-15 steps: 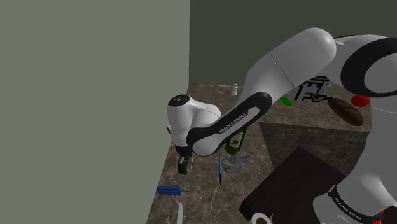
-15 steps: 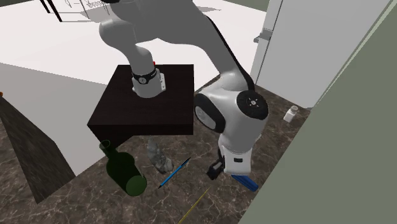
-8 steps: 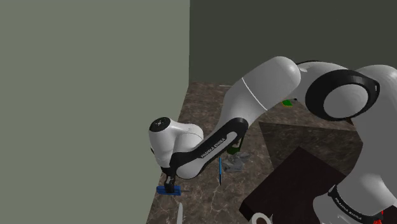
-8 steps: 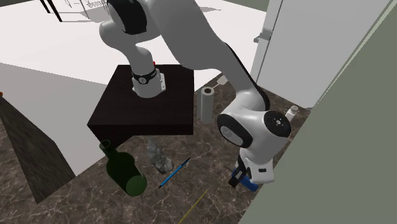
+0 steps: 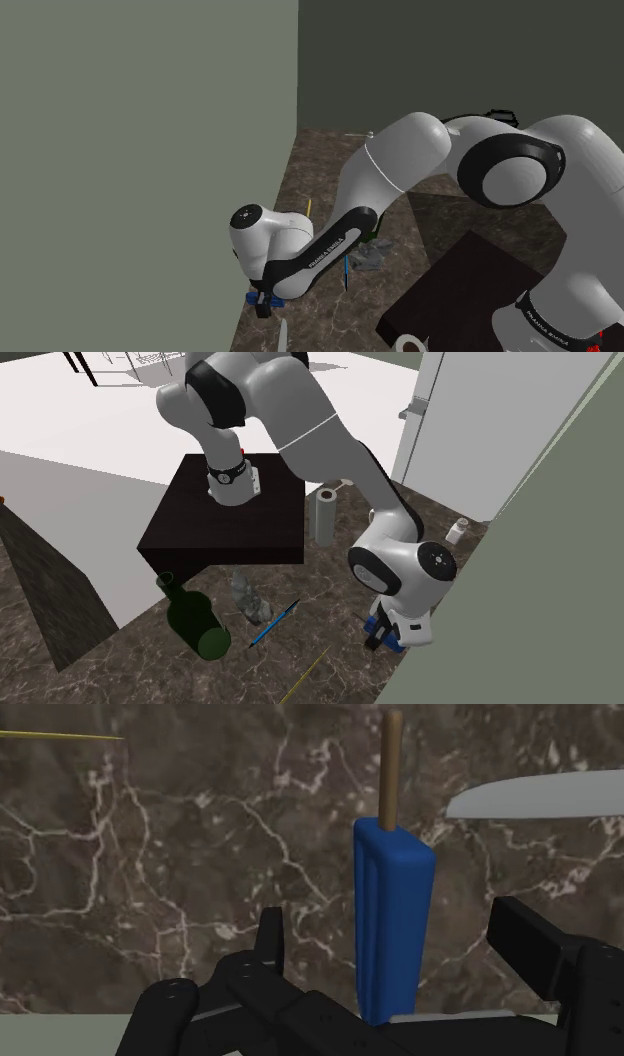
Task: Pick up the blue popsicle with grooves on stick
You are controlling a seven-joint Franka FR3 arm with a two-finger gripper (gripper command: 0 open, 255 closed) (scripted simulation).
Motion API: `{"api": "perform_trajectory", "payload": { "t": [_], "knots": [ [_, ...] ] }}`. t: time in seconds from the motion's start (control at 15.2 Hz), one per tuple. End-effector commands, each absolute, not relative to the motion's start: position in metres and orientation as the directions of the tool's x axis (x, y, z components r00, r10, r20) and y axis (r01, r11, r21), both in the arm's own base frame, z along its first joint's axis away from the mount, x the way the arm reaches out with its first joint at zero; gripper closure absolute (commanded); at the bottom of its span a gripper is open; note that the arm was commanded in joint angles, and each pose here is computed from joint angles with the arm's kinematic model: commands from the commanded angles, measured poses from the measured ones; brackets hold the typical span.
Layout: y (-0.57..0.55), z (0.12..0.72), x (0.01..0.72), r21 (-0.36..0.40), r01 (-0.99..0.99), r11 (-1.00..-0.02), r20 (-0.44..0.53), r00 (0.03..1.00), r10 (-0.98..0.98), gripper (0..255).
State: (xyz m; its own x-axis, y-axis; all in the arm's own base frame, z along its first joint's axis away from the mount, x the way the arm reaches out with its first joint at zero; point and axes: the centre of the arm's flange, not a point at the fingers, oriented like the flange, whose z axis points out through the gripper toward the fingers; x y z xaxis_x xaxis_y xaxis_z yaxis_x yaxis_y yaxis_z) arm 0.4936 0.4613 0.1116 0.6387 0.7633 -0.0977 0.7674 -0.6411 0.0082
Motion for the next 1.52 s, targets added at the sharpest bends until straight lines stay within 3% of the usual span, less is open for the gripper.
{"api": "perform_trajectory", "payload": {
  "t": [0.0,0.07,0.13,0.73,1.45],
  "knots": [
    [0.461,0.103,0.493,0.008,0.767,-0.641,-0.098,0.639,0.763,0],
    [0.461,0.103,0.493,0.008,0.767,-0.641,-0.098,0.639,0.763,0],
    [0.461,0.102,0.493,0.008,0.767,-0.641,-0.098,0.639,0.763,255],
    [0.461,0.103,0.493,0.008,0.767,-0.641,-0.098,0.639,0.763,255],
    [0.461,0.161,0.493,0.008,0.767,-0.641,-0.098,0.639,0.763,255]
  ]
}}
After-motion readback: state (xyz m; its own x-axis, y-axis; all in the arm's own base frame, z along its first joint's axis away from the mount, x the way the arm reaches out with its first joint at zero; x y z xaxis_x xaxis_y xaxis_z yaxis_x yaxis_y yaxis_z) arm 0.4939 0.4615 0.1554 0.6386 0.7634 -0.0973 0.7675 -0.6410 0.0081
